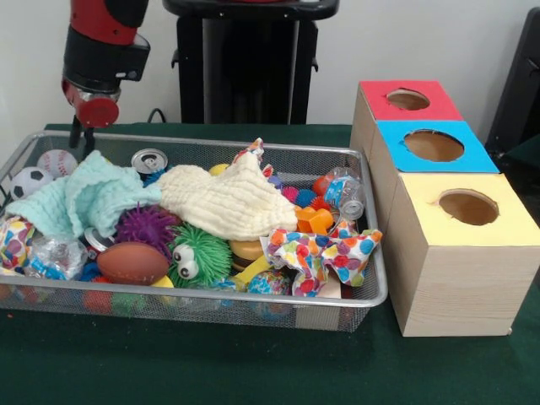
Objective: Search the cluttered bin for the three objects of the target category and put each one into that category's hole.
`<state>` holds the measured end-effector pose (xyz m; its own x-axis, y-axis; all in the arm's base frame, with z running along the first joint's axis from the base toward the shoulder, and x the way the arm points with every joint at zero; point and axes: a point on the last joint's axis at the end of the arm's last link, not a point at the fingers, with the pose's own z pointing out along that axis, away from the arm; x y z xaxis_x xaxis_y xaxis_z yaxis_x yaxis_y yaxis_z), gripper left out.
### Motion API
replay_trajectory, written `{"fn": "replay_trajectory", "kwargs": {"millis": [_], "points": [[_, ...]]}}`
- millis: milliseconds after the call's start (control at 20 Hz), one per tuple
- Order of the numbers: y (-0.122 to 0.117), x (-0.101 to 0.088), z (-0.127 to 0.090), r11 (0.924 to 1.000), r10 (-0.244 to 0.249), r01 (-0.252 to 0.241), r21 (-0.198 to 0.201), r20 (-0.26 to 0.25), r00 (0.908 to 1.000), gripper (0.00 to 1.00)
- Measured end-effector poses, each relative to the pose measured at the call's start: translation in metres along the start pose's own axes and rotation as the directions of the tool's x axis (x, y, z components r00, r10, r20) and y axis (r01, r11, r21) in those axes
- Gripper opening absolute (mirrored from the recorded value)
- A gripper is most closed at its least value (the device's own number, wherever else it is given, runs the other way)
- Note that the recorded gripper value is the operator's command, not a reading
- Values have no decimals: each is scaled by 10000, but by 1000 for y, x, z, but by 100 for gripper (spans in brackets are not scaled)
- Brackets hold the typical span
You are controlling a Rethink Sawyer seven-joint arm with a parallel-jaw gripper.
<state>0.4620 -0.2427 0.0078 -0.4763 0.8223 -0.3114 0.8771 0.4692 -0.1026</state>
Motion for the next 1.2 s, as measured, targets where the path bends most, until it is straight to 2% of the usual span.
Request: {"fn": "replay_trajectory", "kwargs": {"millis": [300, 450, 500, 650, 850, 1000, 1200], "points": [[7, -10, -6, 9995, 92, -94, -299, -65, 9999, 100], [15, -10, -9, 9986, -133, 132, -520, -12, 9999, 100], [19, -8, -9, 9973, -382, 385, -628, 69, 9992, 100], [24, -6, -8, 9940, -705, 725, -822, 272, 9971, 100], [36, -4, -3, 9832, -1062, 1164, -1406, 782, 9913, 100], [47, -4, 3, 9695, -1209, 1443, -1982, 1259, 9847, 100], [52, -9, 12, 9575, -1437, 1775, -2275, 1573, 9770, 100]]}}
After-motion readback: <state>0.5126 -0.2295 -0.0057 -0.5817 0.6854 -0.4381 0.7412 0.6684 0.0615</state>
